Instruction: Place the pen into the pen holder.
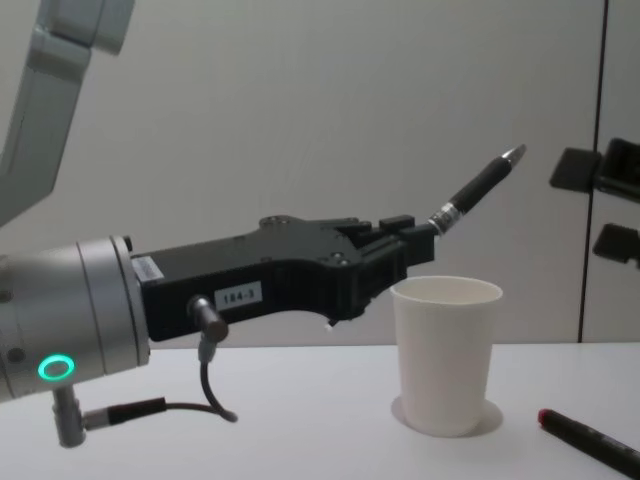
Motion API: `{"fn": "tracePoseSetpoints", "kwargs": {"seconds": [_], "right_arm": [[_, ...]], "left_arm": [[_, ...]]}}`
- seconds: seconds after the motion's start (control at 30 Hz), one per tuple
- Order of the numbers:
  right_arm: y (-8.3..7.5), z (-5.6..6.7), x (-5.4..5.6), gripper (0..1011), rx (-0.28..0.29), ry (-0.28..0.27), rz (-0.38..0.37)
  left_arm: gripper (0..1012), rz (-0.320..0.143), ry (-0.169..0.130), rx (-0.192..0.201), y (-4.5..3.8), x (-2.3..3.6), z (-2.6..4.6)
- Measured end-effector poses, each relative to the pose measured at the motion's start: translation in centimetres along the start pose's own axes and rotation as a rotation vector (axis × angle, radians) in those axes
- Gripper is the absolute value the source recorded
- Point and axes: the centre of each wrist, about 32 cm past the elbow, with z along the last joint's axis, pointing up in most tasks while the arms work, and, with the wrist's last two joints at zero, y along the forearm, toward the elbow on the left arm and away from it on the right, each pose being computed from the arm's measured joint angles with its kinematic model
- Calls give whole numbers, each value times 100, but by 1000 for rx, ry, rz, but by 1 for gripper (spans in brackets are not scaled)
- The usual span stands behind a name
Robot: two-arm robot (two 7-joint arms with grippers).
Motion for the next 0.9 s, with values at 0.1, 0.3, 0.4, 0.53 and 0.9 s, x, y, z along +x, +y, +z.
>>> {"fn": "tracePoseSetpoints", "kwargs": {"seconds": [0.1, 0.3, 0.4, 0.53, 0.9], "right_arm": [[40, -23, -2, 1001, -2, 34, 15], [112, -65, -12, 1002, -5, 62, 32], [142, -82, -19, 1001, -4, 69, 39], [213, -117, -36, 1001, -2, 70, 51], [375, -192, -68, 1002, 10, 61, 69]], "left_arm": [[139, 0, 0, 0, 0, 0, 0], [139, 0, 0, 0, 0, 0, 0], [139, 0, 0, 0, 0, 0, 0], [139, 0, 0, 0, 0, 0, 0], [139, 0, 0, 0, 0, 0, 0]]}}
